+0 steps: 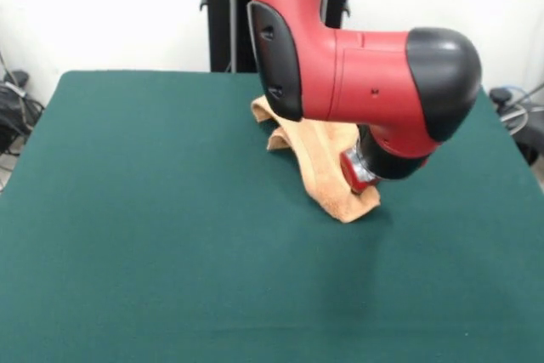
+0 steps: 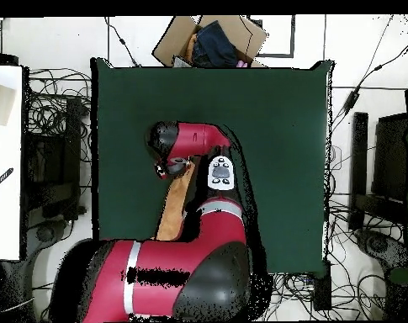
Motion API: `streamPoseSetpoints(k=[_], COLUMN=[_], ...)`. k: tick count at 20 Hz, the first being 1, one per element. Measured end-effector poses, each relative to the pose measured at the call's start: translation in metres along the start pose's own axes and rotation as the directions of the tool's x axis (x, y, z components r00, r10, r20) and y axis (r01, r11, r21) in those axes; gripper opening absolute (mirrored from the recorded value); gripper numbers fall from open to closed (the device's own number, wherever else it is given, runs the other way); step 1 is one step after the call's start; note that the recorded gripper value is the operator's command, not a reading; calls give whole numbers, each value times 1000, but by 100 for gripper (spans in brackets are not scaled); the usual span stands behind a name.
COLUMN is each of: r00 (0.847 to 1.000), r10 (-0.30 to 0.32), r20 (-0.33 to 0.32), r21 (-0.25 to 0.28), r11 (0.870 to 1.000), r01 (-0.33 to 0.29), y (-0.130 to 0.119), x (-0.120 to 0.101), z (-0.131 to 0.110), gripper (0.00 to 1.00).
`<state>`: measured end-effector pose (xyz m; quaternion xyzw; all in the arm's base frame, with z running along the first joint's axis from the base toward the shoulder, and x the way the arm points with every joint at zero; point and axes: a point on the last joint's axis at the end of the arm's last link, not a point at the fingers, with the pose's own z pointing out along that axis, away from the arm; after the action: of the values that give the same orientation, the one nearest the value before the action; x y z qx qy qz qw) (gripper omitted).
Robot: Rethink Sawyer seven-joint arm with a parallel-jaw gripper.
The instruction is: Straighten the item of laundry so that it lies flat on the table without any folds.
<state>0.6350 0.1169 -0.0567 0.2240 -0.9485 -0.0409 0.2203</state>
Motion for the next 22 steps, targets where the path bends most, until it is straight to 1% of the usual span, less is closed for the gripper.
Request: streamPoseSetpoints(k=[9,16,22], r00=[1000,1000,999], r10=[-5,-4,-4], r20=[14,-19,-33], r21=[13,-3,-9], r11=[1000,1000,1000], r01=[5,4,4], y=[-8,-16,-19], x=[-23,-39,-46], z=[-11,-16,-18], gripper=[0,0,0])
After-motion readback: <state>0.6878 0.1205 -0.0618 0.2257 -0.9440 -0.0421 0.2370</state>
